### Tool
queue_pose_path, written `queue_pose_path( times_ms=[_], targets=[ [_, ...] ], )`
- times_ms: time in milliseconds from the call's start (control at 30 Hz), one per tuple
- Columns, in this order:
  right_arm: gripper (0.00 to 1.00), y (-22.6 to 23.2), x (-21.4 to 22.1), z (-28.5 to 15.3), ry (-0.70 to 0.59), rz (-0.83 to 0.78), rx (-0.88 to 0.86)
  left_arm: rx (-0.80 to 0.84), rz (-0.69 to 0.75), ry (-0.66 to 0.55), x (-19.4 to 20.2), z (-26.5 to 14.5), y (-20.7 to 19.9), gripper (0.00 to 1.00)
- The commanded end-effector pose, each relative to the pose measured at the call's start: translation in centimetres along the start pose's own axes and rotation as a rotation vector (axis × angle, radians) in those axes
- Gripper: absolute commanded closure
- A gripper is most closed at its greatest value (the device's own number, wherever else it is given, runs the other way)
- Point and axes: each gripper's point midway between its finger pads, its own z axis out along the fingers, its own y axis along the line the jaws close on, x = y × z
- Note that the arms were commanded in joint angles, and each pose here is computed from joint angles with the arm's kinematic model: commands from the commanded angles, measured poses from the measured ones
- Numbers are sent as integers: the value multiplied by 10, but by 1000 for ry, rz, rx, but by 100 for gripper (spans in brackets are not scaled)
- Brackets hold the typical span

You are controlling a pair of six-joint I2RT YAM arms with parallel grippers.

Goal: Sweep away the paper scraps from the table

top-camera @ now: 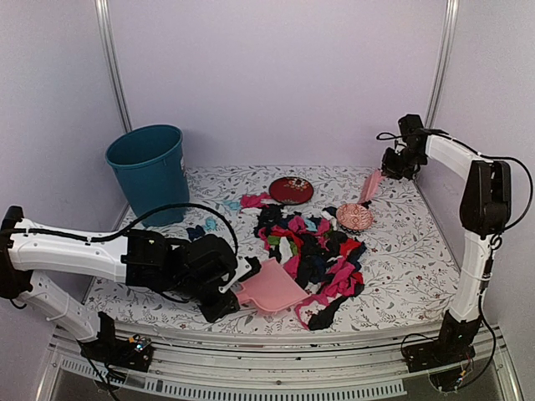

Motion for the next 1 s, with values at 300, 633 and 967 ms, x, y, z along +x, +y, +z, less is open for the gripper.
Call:
queue_pose_path(
  times_ms=[300,633,967],
  targets=[
    [99,-80,110,-61,87,127,82,22,54,-27,-7,8,-9,76],
    [98,-65,159,-163,55,155,-51,51,113,-9,-7,24,-17,76],
    [99,-77,111,-200,-8,-19,142,110,124,29,5,-6,-26,76]
  ],
)
